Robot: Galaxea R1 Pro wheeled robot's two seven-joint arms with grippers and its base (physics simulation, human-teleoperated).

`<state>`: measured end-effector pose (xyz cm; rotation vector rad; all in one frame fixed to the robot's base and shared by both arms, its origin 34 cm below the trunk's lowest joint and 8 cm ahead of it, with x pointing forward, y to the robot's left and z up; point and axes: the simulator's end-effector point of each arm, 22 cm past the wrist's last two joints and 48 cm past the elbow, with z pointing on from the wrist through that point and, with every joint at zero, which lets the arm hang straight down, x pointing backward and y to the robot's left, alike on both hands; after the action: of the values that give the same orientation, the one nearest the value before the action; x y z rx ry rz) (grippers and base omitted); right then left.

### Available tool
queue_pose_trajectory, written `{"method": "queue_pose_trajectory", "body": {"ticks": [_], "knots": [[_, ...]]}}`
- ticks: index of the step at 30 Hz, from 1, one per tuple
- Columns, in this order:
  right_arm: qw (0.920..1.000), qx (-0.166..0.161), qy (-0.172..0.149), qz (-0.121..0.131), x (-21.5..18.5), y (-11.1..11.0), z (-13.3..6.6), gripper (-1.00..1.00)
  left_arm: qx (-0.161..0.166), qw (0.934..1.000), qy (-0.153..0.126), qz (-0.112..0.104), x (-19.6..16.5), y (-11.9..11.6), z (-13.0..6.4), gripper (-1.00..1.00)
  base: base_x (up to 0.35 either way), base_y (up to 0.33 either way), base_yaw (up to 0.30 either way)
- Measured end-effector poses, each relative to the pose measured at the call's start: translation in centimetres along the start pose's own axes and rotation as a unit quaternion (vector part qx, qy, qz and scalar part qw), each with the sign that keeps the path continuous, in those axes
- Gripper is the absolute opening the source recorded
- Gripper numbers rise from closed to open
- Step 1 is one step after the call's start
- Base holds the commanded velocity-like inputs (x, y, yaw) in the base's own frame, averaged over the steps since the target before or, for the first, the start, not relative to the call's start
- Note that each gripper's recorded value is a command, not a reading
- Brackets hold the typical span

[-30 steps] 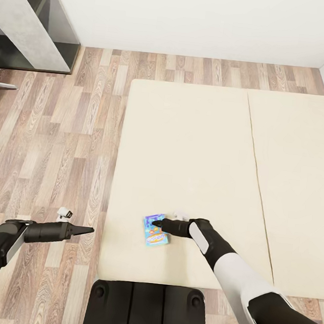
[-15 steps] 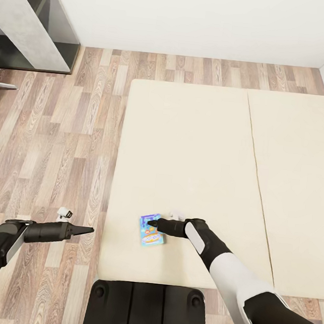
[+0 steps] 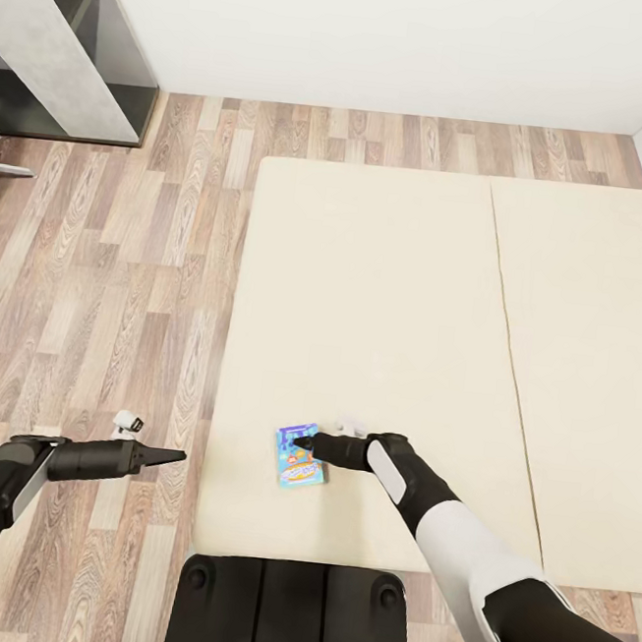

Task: Put all the toys in the child's room - the three board games (two on the bed and one on the table), the two jigsaw puzzles on the table, and the tennis ball on the table - inside the toy box on the table in the child's room.

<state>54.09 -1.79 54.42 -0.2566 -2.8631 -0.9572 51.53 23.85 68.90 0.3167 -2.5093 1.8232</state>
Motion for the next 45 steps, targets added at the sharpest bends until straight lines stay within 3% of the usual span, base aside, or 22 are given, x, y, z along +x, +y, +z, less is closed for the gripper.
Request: {"method": "queue_pose_trajectory", "body": {"ticks": [11,45], "knots": [[1.0,0.005,-0.003,0.0,-0.28,-0.78,-0.3,1.0,0.0,1.0,0.0,0.0,0.0,-0.01,0.03,1.0,0.0,0.0,0.0],[1.0,0.005,-0.005,-0.003,-0.26,-0.36,-0.09,1.0,0.0,1.0,0.001,-0.001,0.04,-0.02,0.07,1.0,0.0,0.015,0.0]]}}
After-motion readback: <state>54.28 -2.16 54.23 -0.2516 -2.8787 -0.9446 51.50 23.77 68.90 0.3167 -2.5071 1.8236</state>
